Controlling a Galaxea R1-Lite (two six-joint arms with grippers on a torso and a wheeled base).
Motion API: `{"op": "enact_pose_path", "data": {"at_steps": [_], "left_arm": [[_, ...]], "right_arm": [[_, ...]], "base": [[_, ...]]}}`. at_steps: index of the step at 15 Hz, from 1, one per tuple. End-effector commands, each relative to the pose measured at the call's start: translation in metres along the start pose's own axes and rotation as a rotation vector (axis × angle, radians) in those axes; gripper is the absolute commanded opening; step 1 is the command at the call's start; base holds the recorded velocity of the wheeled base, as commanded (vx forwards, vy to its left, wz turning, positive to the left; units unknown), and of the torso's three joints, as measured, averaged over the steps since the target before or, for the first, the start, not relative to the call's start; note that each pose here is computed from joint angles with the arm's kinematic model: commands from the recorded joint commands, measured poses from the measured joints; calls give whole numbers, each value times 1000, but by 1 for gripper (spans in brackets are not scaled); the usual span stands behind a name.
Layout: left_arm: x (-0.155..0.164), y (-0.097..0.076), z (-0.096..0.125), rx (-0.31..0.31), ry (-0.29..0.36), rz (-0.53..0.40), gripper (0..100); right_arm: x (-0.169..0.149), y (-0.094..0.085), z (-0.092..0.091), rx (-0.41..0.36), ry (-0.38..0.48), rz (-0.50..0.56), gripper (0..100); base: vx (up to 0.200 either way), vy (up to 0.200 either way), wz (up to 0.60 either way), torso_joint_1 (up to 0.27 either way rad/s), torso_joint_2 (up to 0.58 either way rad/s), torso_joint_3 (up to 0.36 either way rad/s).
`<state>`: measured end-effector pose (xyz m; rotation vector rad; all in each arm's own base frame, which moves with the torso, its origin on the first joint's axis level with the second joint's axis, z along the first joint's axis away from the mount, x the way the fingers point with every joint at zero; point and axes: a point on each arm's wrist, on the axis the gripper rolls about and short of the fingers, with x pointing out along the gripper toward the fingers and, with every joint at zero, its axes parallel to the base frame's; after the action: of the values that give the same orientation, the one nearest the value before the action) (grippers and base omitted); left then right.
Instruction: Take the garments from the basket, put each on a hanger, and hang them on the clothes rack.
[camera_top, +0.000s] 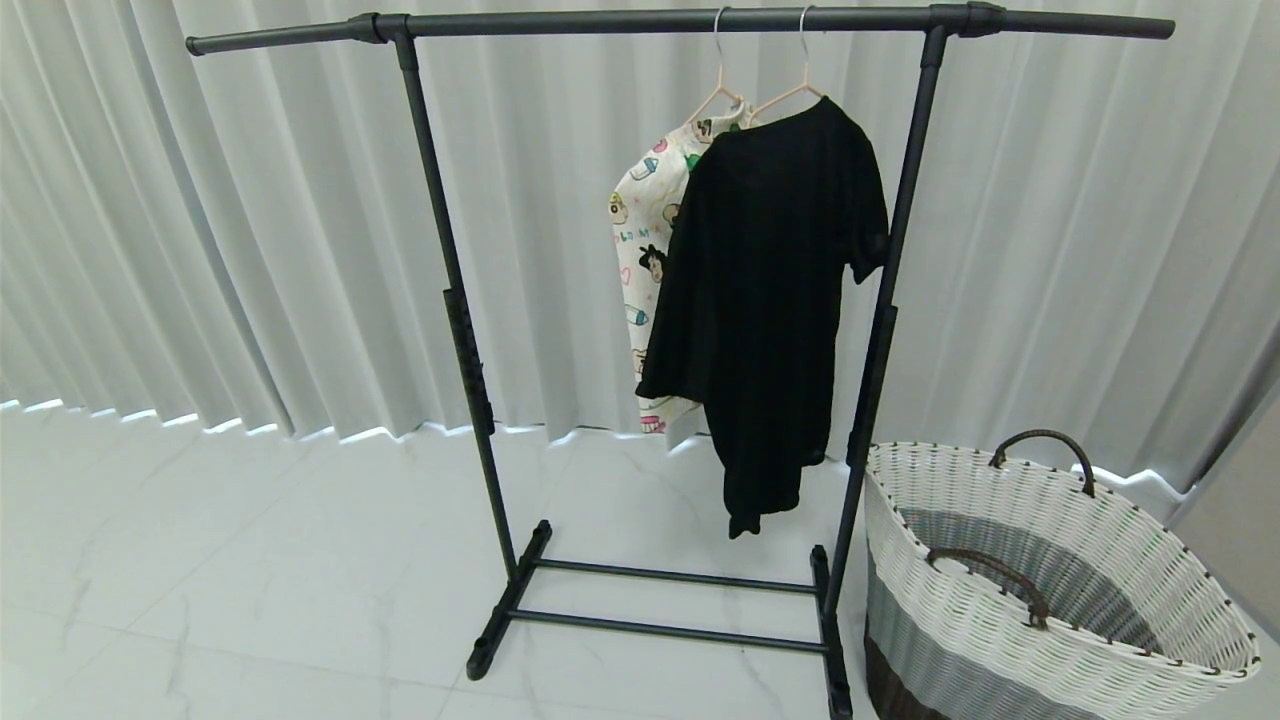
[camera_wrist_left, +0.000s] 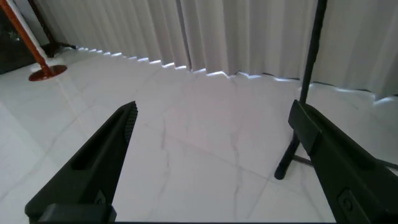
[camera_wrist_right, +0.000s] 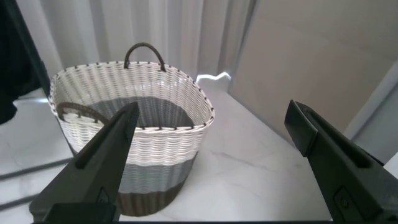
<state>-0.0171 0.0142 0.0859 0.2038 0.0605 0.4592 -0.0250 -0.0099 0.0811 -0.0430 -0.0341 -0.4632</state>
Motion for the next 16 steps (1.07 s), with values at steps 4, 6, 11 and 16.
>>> {"op": "enact_pose_path", "data": {"at_steps": [4,6,11,16], "left_arm": [[0,-1,-1,-168,-4,-62,100],[-1,-5,0,-258,-5,-211,100],[-2,-9,0,-235,-14,-405,100],[-3,-12,-5,-129,-2,-529,100]], "right_arm": [[-1,5,-1,32,-6,241,100],[-2,9,-6,56,49,400,100],[-2,9,-8,56,68,413,100],[-2,9,-8,52,69,411,100]], "base": [[0,0,0,0,0,0],[0,0,0,0,0,0],[0,0,0,0,0,0],[0,0,0,0,0,0]]}}
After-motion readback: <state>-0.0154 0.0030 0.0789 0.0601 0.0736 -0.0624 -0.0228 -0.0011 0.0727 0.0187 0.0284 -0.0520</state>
